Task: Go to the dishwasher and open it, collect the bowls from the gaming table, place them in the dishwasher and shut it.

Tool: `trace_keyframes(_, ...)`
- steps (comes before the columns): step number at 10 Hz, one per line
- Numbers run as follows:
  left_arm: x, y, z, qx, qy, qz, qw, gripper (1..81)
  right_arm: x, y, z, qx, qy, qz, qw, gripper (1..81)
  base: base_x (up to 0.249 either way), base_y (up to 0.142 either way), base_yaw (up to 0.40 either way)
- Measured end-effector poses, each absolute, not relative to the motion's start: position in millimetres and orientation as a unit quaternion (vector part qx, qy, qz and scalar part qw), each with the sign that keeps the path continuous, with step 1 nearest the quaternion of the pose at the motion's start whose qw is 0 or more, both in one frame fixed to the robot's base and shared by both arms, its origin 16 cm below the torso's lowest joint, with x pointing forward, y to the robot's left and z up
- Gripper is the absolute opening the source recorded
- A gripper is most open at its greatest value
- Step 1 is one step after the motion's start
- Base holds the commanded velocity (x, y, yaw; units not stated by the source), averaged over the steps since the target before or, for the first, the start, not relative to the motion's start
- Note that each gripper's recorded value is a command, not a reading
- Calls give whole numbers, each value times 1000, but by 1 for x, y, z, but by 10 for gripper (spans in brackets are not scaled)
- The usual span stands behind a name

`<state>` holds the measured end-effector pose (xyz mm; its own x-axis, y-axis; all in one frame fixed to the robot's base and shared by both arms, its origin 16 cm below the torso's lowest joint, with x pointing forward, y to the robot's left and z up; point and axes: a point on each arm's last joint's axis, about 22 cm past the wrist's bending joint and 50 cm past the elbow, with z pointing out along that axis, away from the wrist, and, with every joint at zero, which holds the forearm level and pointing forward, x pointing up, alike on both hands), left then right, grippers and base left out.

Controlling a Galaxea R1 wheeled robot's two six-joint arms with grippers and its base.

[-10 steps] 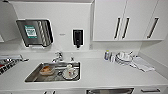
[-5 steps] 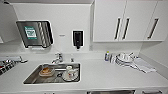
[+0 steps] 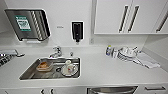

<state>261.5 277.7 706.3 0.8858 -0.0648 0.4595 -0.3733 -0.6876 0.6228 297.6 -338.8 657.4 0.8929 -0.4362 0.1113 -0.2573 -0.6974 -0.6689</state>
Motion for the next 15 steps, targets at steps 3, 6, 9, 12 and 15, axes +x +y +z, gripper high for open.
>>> trace_keyframes(3,274,277,696,892,-130,215,375,811,343,-345,674,-898,213,-156,353,811,0,0,0)
trace_keyframes(6,289,279,684,889,-137,232,371,811,389,-354,695,-878,245,-178,369,811,0,0,0)
trace_keyframes(9,314,277,673,883,-146,253,368,811,415,-358,694,-878,246,-179,370,811,0,0,0)
trace_keyframes(12,326,269,644,885,-141,234,378,811,425,-351,655,-880,259,-149,368,811,0,0,0)
trace_keyframes(15,336,269,638,884,-142,236,377,811,444,-351,655,-875,272,-147,373,811,0,0,0)
